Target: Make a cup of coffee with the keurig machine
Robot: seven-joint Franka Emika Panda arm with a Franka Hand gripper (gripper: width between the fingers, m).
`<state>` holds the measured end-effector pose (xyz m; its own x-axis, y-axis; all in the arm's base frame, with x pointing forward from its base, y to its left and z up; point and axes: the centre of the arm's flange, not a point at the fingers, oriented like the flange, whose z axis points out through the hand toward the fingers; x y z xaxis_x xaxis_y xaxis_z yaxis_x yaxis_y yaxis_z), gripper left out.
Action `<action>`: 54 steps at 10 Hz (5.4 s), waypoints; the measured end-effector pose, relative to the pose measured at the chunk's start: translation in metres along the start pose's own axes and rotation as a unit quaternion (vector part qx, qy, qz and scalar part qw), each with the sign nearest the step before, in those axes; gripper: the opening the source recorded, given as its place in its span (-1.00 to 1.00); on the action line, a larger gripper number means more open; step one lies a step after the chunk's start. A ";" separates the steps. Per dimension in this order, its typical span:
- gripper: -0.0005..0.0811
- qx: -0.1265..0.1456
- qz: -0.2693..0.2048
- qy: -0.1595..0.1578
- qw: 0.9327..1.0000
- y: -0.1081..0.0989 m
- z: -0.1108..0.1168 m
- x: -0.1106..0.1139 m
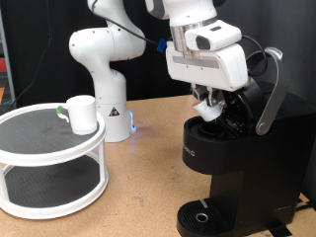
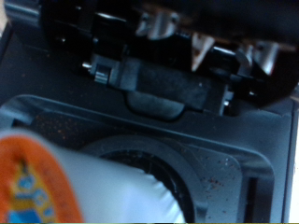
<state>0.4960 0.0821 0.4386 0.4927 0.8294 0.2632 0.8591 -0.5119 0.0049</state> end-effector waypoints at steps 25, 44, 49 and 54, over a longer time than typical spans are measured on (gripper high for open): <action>-0.68 0.052 0.025 -0.052 0.997 0.019 0.029 0.009; 0.99 0.049 -0.011 -0.039 0.998 0.003 0.020 -0.017; 0.99 0.039 -0.013 -0.049 0.998 -0.005 0.038 -0.023; 0.99 0.036 -0.016 -0.055 0.998 -0.009 0.044 -0.023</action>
<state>0.4830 0.0780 0.3902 0.4742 0.8665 0.1560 0.8801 -0.4712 -0.0582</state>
